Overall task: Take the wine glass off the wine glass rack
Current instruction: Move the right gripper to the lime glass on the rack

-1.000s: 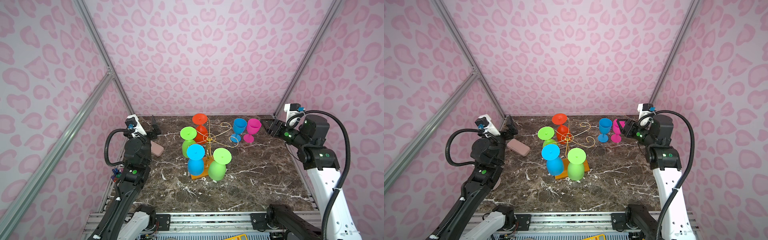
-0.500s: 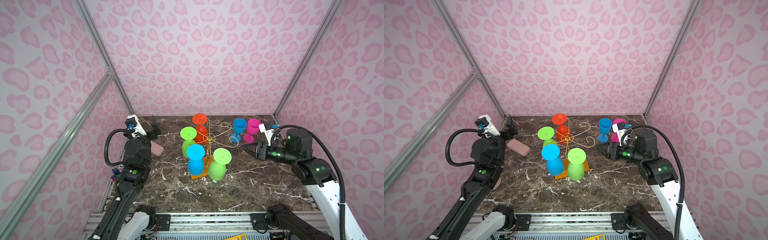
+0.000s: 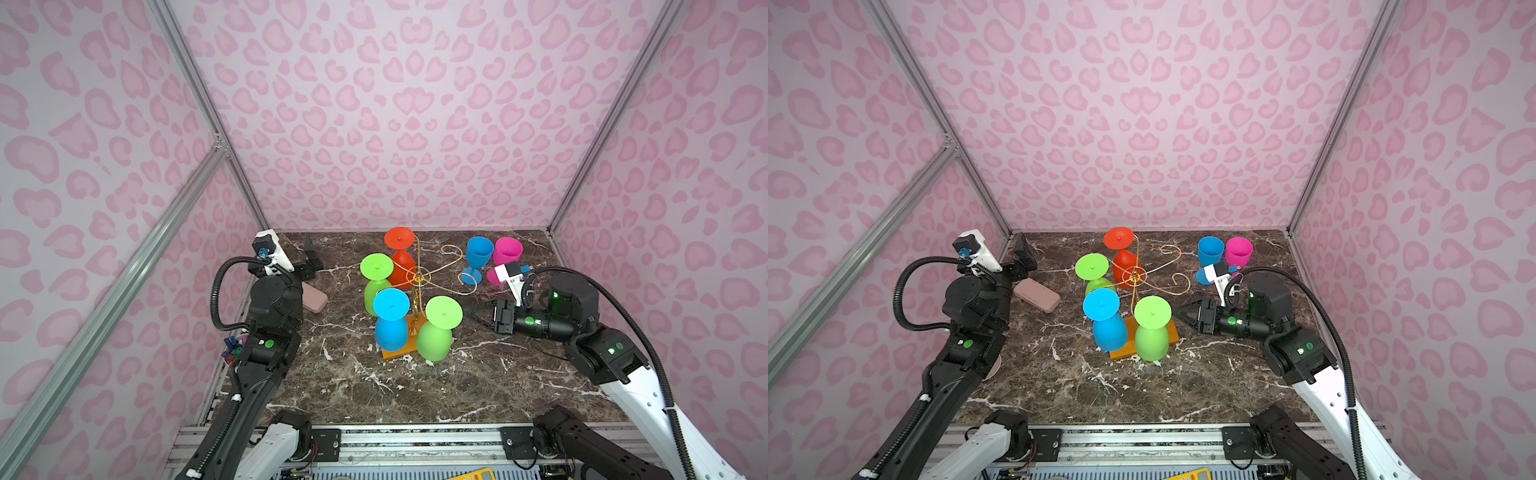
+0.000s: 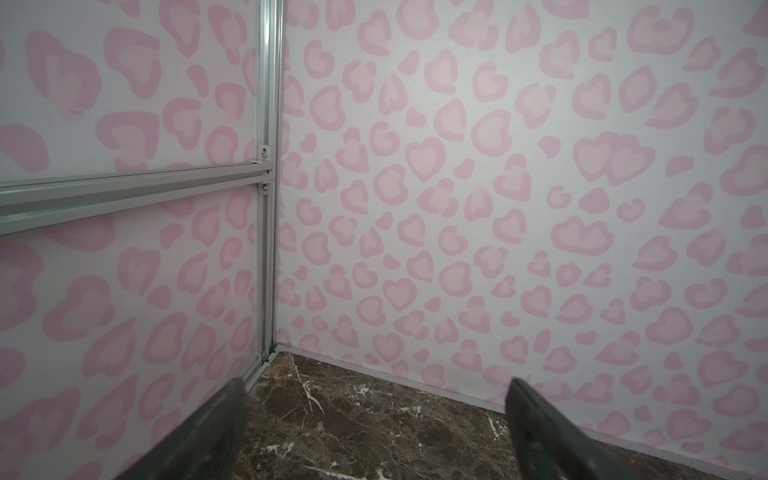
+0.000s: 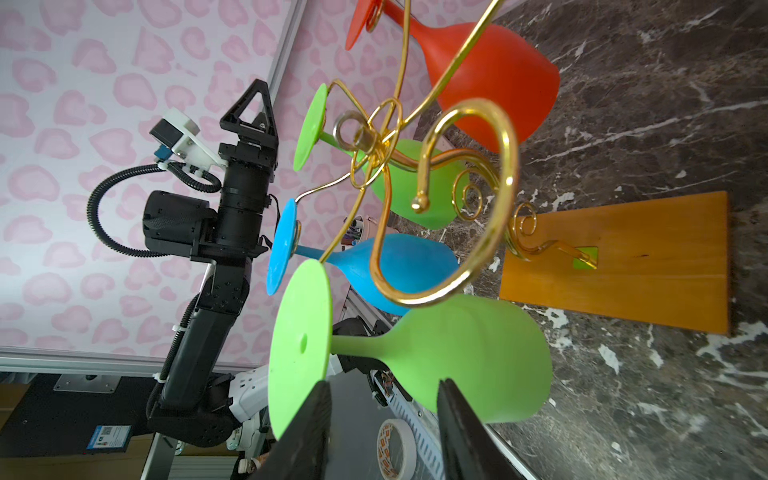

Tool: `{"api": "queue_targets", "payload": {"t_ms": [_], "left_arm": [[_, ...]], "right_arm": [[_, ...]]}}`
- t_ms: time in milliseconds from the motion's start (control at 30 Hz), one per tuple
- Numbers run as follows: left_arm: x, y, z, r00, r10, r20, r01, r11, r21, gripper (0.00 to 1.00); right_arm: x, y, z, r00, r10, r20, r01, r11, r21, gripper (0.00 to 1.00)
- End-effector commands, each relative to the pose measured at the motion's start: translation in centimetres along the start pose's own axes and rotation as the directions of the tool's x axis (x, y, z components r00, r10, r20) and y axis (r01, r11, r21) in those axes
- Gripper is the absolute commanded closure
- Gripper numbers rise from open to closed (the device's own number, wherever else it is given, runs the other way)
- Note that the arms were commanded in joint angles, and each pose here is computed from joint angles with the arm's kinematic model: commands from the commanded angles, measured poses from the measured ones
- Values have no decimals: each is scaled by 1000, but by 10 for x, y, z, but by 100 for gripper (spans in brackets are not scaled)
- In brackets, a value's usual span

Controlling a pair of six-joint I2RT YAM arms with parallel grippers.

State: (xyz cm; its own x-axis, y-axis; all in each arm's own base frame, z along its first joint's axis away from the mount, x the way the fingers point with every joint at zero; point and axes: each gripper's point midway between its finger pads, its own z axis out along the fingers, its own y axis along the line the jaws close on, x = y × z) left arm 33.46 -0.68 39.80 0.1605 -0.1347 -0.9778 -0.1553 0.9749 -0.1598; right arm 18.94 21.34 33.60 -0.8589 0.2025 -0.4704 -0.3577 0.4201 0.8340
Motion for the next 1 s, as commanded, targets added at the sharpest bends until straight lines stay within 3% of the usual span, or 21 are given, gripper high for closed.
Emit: {"api": "queue_targets", "payload": {"t_ms": [0,300,633,967], "left_arm": [[-3,0,0,1000,-10,15,10,1000,2,2],[-2,-1,0,1000,-11,12,11,1000,8,2],[-3,-2,0,1000,-10,11,10,1000,12,2],[-3,-2,0,1000,-9,10,9,1000,14,2]], "right_arm": [[-10,12,0,999,6,37,-5,999,-43,56],[-15,23,-4,998,15,57,-10,997,-80,56],[-3,25,6,1000,16,-3,-16,997,-80,57],[3,28,12,999,29,-28,-31,995,-92,69]]}}
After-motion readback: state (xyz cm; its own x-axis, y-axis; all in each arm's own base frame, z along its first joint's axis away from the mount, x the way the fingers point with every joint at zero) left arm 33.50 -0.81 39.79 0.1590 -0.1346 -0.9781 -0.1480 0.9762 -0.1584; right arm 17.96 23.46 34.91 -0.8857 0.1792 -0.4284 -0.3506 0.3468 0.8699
